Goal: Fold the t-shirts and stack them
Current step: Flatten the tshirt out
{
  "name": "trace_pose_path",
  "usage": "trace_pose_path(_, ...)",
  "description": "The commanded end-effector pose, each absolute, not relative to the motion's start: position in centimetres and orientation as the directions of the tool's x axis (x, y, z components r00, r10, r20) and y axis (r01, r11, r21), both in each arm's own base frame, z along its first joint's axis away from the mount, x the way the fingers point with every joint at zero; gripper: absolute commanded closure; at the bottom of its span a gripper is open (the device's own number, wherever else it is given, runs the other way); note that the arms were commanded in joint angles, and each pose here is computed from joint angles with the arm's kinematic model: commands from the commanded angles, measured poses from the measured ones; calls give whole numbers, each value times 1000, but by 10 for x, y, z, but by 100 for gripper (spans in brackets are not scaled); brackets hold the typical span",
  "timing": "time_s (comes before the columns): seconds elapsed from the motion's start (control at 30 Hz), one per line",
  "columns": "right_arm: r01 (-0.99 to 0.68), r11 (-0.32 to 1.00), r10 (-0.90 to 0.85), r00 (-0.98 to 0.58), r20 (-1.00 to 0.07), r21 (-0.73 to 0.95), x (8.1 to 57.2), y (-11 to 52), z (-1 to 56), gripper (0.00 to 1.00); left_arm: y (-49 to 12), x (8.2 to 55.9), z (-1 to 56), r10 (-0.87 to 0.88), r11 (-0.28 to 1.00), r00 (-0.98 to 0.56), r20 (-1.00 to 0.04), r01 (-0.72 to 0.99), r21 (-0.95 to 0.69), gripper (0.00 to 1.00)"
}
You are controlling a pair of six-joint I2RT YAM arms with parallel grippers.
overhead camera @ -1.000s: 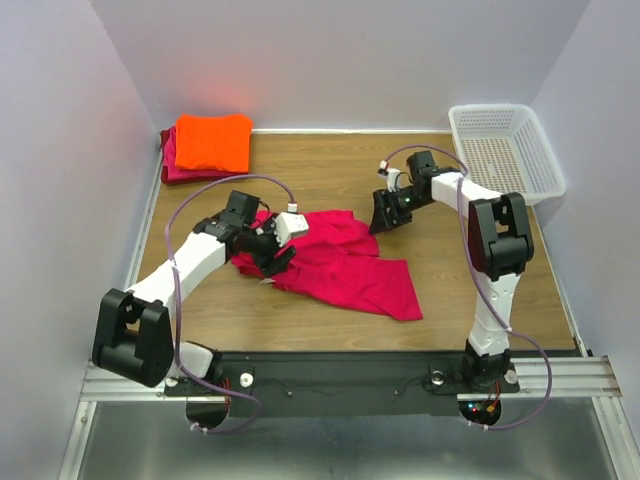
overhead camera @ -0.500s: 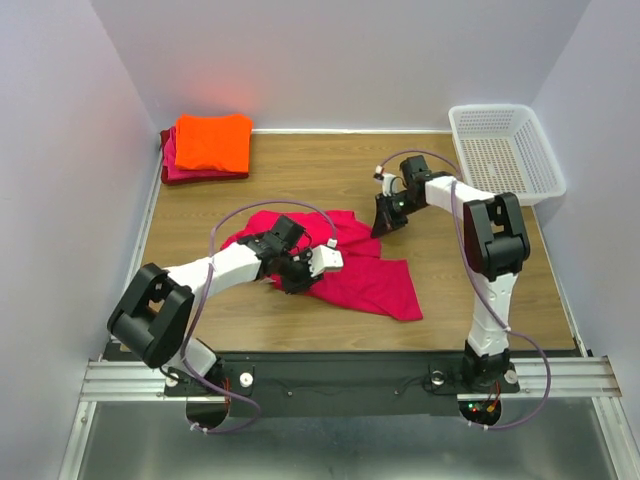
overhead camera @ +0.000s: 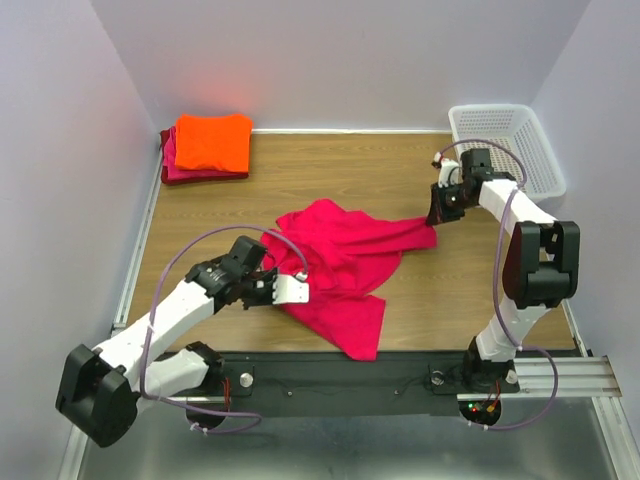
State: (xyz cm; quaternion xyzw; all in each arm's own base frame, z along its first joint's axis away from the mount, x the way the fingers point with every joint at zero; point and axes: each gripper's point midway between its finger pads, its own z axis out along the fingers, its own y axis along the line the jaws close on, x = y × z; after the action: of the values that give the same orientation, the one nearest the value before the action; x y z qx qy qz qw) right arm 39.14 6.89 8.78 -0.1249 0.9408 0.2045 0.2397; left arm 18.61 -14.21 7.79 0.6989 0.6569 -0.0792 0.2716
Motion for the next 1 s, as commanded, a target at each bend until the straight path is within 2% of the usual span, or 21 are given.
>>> trace_pose_path(0.0, -366, 921, -276, -853, -442, 132, 364, 38, 79, 99, -79, 179, 54, 954, -63, 139, -266, 960, 274, 100)
trace_pose_path(0.17, -330, 942, -270, -859, -436, 67, 360, 5, 82, 99, -21, 205, 51, 983, 12, 40, -177, 959, 284, 100)
trace_pose_path(0.37, -343, 929, -253, -864, -436, 142, 356, 17, 87, 99, 12, 233, 55, 984, 84, -32, -178, 952, 296, 100)
trace_pose_path(0.4, -357, 917, -250, -862, -441, 177, 354, 23, 88, 99, 14, 238, 58, 980, 108, -51, -192, 947, 303, 99)
trace_pose_path(0.47, -378, 901, -256, -861, -440, 215, 351, 30, 93, 99, 6, 247, 76, 964, 132, -50, -262, 942, 307, 83)
trace_pose_path(0.5, -406, 875, -261, -854, -450, 263, 348, 39, 97, 91, 1, 248, 84, 955, 137, -44, -292, 943, 305, 77)
trace_pose_path(0.53, -415, 864, -264, -856, -444, 284, 345, 43, 100, 82, -14, 238, 89, 932, 129, -29, -361, 957, 258, 63)
trace_pose_path(0.57, -413, 859, -263, -864, -429, 304, 340, 45, 102, 72, -21, 241, 105, 918, 126, -5, -395, 951, 281, 52)
trace_pose_path(0.63, -430, 850, -268, -851, -452, 306, 342, 48, 113, 51, -41, 233, 121, 873, 118, 26, -487, 958, 262, 41)
trace_pose_path(0.7, -454, 848, -284, -824, -490, 272, 344, 46, 125, 46, -55, 238, 142, 847, 121, 57, -528, 947, 297, 41)
trace_pose_path(0.77, -466, 846, -287, -807, -516, 259, 347, 46, 135, 46, -70, 241, 152, 820, 160, 35, -572, 944, 287, 42)
trace_pose_path(0.87, -493, 822, -289, -792, -539, 284, 339, 55, 147, 50, -108, 249, 166, 778, 190, 22, -628, 945, 268, 44)
trace_pose_path(0.97, -527, 798, -336, -791, -510, 291, 324, 64, 136, 55, -133, 257, 173, 752, 167, 87, -654, 933, 317, 44)
